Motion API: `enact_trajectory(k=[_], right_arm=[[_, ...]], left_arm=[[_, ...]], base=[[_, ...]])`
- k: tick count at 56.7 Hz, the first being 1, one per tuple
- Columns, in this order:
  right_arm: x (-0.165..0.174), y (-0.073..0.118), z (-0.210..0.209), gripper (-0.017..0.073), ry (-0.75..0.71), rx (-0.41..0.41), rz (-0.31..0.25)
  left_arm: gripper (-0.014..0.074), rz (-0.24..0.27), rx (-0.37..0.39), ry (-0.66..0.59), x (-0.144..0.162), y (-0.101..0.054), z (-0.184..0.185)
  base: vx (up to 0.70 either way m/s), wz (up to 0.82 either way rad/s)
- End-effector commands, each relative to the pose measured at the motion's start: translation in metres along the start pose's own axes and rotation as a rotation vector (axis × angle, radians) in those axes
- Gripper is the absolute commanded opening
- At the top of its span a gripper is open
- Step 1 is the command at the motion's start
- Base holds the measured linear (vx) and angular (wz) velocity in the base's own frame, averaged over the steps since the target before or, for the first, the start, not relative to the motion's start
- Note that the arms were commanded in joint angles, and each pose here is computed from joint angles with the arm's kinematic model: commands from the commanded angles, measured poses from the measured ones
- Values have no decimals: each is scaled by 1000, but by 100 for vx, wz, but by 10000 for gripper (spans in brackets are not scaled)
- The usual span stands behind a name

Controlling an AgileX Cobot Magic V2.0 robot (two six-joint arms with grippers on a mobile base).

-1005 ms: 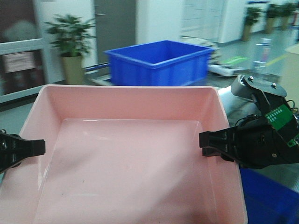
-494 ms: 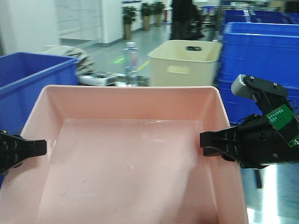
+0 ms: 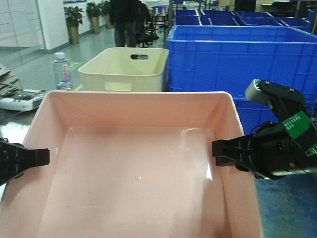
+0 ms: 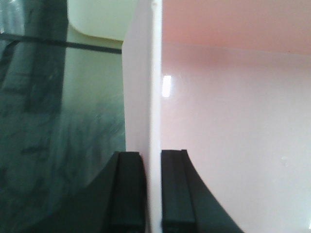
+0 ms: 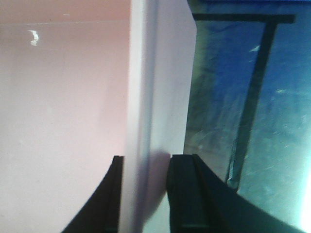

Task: Grab pink bin and stack on right shelf
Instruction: 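Hold the pink bin with both grippers while driving to the shelf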

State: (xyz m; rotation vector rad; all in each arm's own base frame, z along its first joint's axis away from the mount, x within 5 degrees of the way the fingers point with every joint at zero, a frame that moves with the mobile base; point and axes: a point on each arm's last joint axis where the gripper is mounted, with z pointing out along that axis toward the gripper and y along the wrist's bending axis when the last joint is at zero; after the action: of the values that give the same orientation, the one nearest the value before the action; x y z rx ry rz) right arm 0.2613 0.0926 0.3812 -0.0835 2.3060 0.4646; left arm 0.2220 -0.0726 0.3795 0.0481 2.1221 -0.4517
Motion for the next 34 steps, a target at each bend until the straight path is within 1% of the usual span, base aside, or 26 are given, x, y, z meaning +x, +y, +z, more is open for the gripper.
enact_trajectory(k=[1, 18, 34], right_arm=[[-18, -8, -21, -8, -154, 61, -54], [-18, -8, -21, -8, -154, 61, -54], [-18, -8, -21, -8, -154, 61, -54]], left_arm=[[-2, 40, -20, -172, -21, 1, -16], [-2, 40, -20, -172, -21, 1, -16], [-2, 40, -20, -172, -21, 1, -16]], base=[[19, -26], [16, -20], [9, -13]])
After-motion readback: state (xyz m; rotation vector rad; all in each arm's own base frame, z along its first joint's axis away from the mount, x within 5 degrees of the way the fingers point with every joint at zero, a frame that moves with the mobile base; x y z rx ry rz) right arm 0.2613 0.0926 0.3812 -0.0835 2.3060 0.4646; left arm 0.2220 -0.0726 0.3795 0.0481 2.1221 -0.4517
